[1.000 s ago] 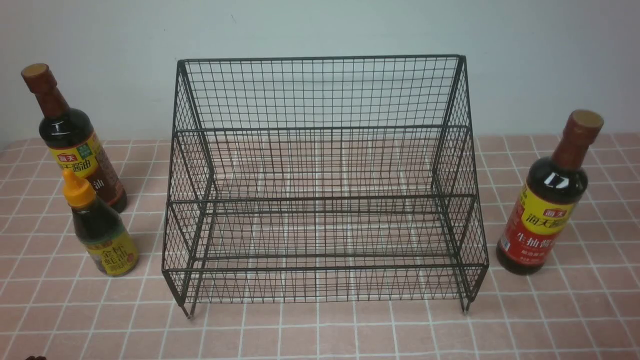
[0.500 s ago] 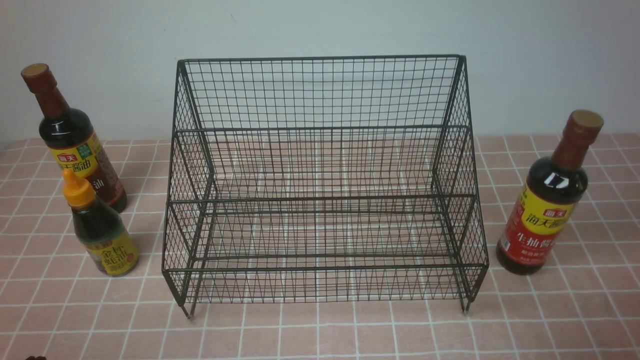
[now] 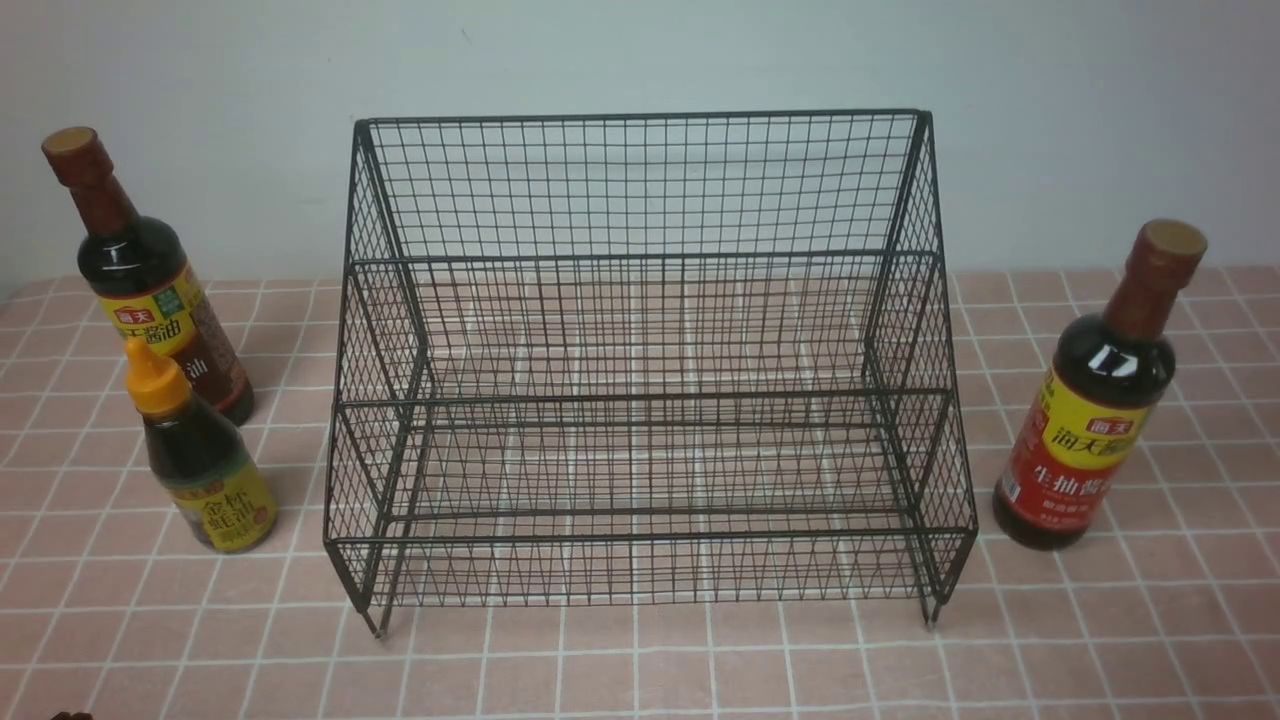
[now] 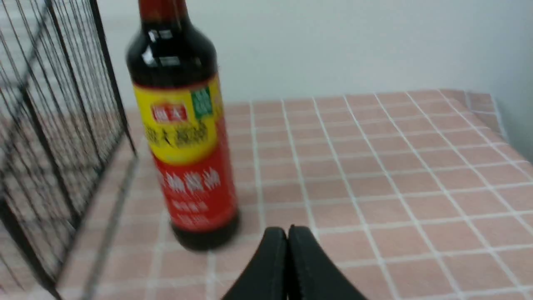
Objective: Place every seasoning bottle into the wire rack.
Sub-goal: Use the right arm to grab the condiment bottle closest to it
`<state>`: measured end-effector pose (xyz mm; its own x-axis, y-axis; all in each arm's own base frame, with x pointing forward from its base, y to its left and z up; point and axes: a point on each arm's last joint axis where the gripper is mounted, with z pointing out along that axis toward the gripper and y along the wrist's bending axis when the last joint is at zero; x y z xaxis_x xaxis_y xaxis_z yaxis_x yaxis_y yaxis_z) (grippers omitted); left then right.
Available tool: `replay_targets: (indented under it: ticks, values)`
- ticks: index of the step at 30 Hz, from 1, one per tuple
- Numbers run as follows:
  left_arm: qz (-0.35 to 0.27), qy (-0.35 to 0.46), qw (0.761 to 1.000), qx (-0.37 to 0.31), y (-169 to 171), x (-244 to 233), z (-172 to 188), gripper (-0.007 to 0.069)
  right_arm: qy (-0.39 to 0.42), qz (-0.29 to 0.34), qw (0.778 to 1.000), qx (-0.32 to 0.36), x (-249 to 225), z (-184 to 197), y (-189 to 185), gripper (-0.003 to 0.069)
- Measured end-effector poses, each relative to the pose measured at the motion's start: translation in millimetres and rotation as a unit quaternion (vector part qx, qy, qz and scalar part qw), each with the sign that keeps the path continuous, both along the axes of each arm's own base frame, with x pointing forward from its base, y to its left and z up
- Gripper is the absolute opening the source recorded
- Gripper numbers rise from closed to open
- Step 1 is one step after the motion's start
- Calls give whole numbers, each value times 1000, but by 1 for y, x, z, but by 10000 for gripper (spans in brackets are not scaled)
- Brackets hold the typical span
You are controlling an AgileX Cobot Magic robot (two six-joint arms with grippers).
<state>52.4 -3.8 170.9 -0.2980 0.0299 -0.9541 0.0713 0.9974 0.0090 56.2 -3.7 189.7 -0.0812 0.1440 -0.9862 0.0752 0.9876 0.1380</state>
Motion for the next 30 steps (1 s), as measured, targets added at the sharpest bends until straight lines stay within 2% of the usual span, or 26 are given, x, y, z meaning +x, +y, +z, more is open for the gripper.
replay_targets:
  ticks: [5,13,16,20,23,24,25,27,30]
  values:
    - [0,0,1000,0,0,0,0,-7,-136,0,981,136,-1,23,-1,-12]
    - [0,0,1000,0,0,0,0,-7,-178,2,965,191,-2,30,-2,-12]
    - [0,0,1000,0,0,0,0,-7,-235,12,946,222,-6,42,-3,-12]
    - [0,0,1000,0,0,0,0,-7,-242,21,951,192,-2,75,-1,-8]
    - [0,0,1000,0,0,0,0,-7,-230,34,963,140,17,115,1,13]
    - [0,0,1000,0,0,0,0,-7,-231,36,963,136,17,115,2,15]
    - [0,0,1000,0,0,0,0,-7,-219,49,968,108,33,131,4,36]
    - [0,0,1000,0,0,0,0,-7,-208,58,972,97,46,139,6,56]
    - [0,0,1000,0,0,0,0,-7,-178,93,978,64,84,152,15,146]
